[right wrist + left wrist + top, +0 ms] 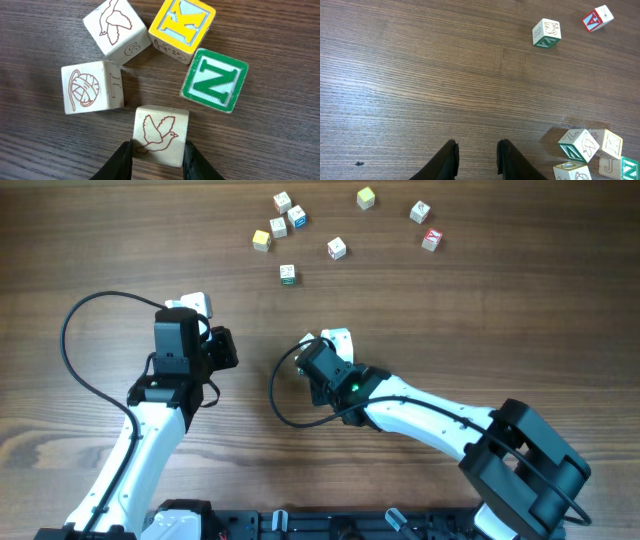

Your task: Form a circle

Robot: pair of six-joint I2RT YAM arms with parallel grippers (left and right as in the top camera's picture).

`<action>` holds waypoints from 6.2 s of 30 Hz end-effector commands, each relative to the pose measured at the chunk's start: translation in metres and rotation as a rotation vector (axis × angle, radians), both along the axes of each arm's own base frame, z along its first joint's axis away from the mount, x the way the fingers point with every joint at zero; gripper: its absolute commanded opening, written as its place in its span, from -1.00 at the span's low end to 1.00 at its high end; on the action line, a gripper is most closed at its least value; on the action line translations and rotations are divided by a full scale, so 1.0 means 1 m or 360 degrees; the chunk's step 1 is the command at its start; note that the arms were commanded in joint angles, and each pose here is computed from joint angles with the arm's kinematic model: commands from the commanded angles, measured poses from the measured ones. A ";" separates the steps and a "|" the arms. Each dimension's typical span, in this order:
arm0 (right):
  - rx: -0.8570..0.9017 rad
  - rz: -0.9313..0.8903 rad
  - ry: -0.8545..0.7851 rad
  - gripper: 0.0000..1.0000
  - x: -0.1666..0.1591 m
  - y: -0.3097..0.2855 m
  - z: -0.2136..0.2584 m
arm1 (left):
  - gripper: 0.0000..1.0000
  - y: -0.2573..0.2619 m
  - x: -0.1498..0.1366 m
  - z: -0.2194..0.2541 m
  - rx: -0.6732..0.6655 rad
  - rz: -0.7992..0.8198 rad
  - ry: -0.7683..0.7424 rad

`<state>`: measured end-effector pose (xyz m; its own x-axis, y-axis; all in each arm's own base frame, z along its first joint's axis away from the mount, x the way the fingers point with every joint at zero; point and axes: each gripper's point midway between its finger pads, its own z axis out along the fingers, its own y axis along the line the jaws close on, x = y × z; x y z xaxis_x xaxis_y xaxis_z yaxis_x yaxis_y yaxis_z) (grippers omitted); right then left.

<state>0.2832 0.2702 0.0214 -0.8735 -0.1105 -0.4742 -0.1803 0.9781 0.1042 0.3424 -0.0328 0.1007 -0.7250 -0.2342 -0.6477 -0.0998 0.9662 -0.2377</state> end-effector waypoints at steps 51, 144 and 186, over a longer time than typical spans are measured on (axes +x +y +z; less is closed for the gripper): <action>-0.0104 0.0076 -0.0054 -0.39 0.005 -0.005 -0.005 | -0.38 0.001 0.002 0.001 0.0004 0.0011 -0.0001; 0.0023 -0.0926 0.0039 -0.80 -0.007 -0.094 0.037 | -0.92 -0.065 -0.017 -0.061 -0.0365 -0.0369 0.0355; 0.0023 -0.0993 0.0052 -0.73 -0.012 -0.101 0.017 | -0.92 -0.133 -0.038 -0.090 -0.0407 -0.0588 0.0497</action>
